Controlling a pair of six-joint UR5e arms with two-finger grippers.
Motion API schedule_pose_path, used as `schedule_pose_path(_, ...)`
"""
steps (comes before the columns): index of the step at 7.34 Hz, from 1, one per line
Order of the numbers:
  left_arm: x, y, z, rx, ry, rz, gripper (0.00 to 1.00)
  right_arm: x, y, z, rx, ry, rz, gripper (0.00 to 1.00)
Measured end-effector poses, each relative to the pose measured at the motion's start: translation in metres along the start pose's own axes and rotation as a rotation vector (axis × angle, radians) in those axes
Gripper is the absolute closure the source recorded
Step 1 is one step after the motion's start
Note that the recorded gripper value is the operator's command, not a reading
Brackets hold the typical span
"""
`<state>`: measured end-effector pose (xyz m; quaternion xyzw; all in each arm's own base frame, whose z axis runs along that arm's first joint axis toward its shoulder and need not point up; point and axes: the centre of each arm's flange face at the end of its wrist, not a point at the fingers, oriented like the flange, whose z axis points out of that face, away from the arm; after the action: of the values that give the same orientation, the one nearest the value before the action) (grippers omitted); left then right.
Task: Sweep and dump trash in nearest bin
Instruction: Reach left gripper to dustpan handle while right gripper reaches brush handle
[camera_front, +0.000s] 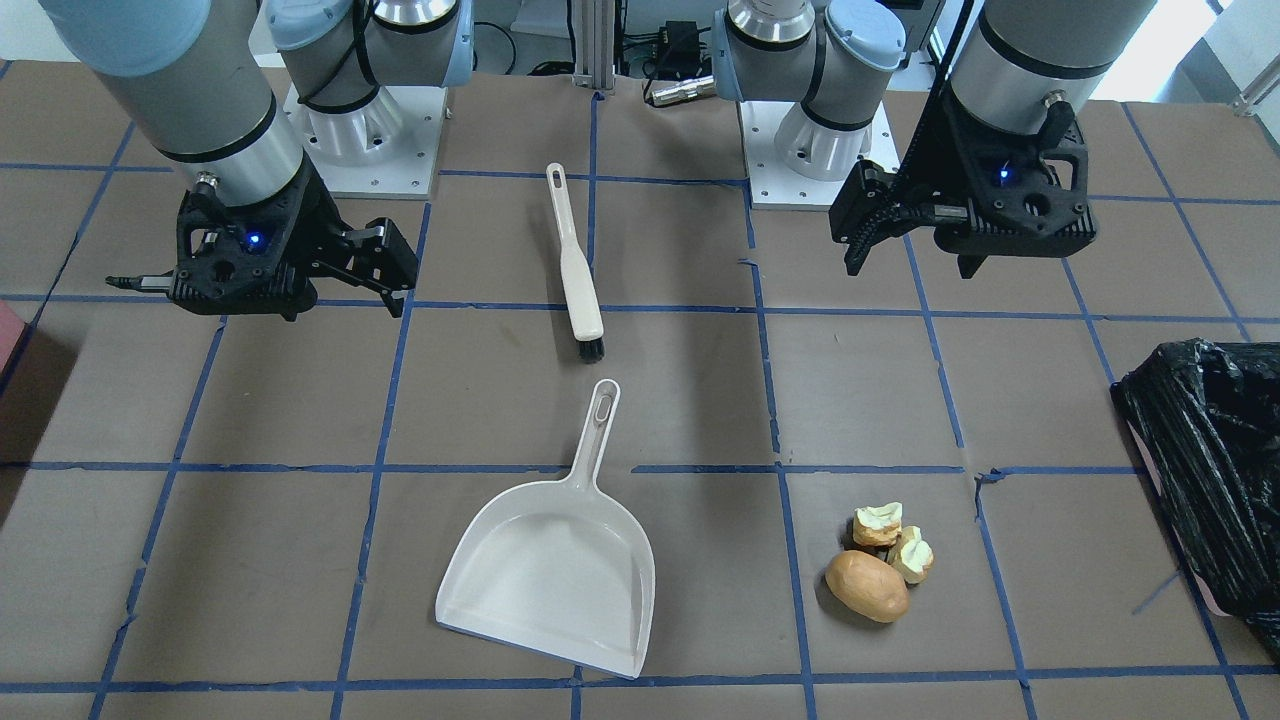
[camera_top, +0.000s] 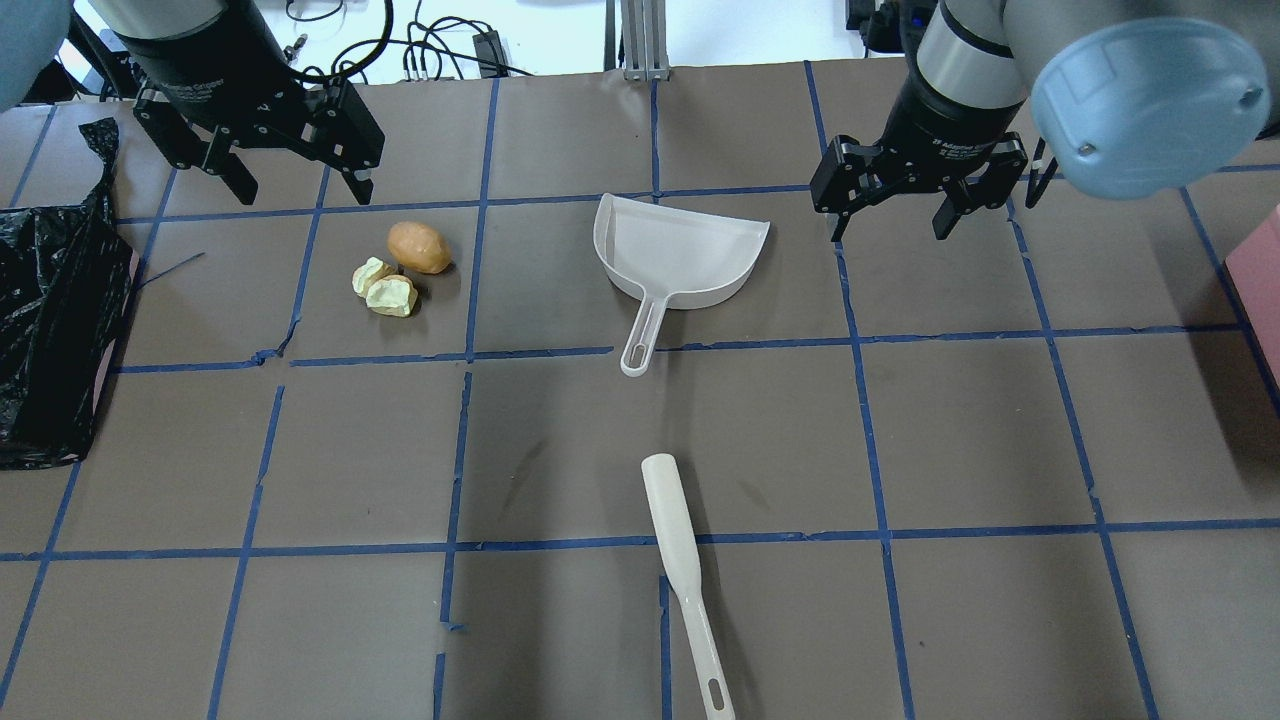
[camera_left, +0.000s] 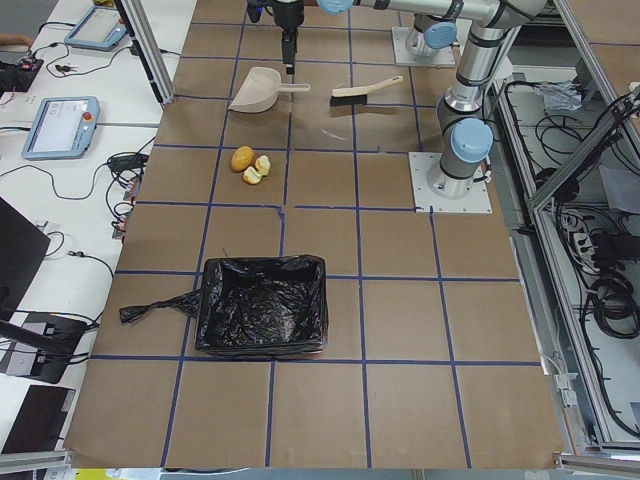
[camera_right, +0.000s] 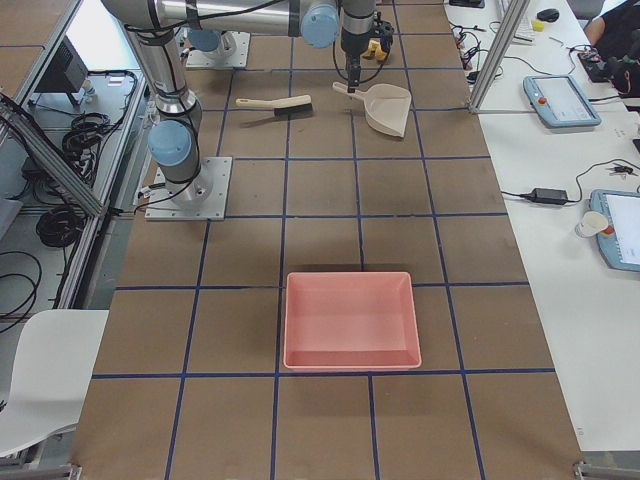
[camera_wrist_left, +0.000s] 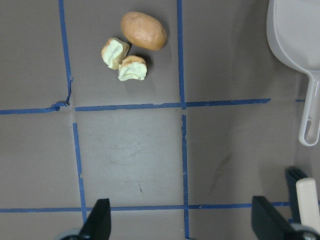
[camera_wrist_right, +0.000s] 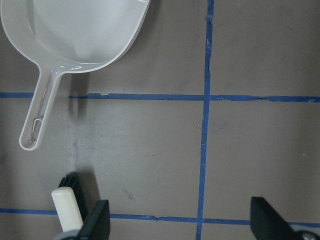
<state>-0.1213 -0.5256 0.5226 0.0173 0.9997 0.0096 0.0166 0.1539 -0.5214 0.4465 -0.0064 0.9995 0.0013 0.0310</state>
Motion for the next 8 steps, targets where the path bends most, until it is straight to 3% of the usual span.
schedule_pose_path(4, 0.003, -0.004, 0.009, -0.013, 0.01, 0.005, 0.0, 0.006, 0.004, 0.002, 0.004, 0.019, 0.028, 0.02)
schedule_pose_path(6, 0.014, -0.006, 0.035, -0.033, 0.03, 0.029, 0.0, -0.028, 0.025, 0.011, -0.011, 0.011, 0.031, 0.04)
schedule_pose_path(8, 0.027, -0.014, 0.066, 0.034, 0.048, 0.079, 0.0, -0.073, 0.06, 0.035, -0.01, 0.011, 0.061, 0.04)
